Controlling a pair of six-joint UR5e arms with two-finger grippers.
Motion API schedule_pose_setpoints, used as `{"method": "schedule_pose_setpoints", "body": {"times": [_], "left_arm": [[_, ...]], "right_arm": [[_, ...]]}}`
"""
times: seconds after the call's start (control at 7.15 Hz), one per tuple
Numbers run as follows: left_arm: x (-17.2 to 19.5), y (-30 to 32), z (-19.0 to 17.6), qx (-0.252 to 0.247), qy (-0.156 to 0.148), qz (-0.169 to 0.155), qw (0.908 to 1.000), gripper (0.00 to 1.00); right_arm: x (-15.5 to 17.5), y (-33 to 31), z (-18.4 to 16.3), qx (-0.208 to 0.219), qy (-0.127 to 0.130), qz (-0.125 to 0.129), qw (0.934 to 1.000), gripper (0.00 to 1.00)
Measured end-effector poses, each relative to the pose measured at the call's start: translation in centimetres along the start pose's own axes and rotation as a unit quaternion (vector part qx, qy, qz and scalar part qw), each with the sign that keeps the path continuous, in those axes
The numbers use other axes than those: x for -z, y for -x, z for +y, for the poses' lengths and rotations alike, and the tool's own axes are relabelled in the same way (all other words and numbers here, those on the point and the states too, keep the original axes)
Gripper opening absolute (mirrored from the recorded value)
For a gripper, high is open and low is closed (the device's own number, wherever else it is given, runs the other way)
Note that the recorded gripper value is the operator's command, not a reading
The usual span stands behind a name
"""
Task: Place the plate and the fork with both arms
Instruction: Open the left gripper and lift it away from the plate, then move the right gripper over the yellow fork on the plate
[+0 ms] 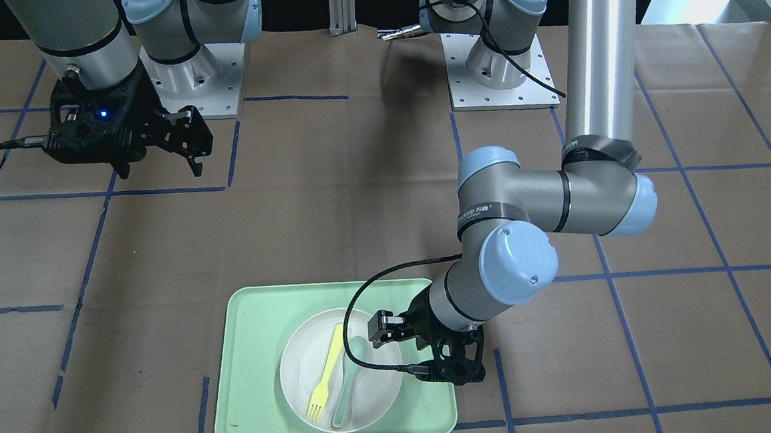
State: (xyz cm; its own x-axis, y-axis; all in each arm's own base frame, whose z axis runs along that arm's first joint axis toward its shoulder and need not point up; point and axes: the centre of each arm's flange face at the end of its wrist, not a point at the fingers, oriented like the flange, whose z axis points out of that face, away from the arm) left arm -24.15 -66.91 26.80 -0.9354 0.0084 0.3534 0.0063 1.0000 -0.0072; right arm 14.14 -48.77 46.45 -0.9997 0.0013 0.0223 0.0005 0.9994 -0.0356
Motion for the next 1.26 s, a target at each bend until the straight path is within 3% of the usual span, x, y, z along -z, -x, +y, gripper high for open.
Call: {"method": "schedule_pose_setpoints", "body": {"times": [0.14, 0.42, 0.84, 0.98, 1.26], "left_arm": [[3.8, 0.1, 1.2, -0.002, 0.004, -0.017, 0.9999, 1.00], [12.0, -0.2, 5.9, 0.003, 0.030, -0.082, 0.9962, 1.00], [23.8, -1.8, 17.5, 0.013, 0.079, -0.154, 0.9848, 1.00], [26.4, -1.9, 20.6, 0.013, 0.086, -0.172, 0.9812, 1.00], [27.8, -2.1, 23.7, 0.006, 0.093, -0.180, 0.9792, 1.00]], "right_arm": [[0.1, -0.1, 0.0, -0.001, -0.001, 0.000, 1.0000, 1.00], [0.5, -0.3, -0.2, -0.003, -0.004, 0.002, 1.0000, 1.00], [0.8, 0.0, -0.2, 0.000, -0.006, 0.000, 1.0000, 1.00], [0.7, 0.3, -0.4, 0.001, -0.006, -0.003, 1.0000, 1.00], [0.8, 1.7, -2.8, 0.007, -0.007, -0.011, 0.9999, 1.00]]}}
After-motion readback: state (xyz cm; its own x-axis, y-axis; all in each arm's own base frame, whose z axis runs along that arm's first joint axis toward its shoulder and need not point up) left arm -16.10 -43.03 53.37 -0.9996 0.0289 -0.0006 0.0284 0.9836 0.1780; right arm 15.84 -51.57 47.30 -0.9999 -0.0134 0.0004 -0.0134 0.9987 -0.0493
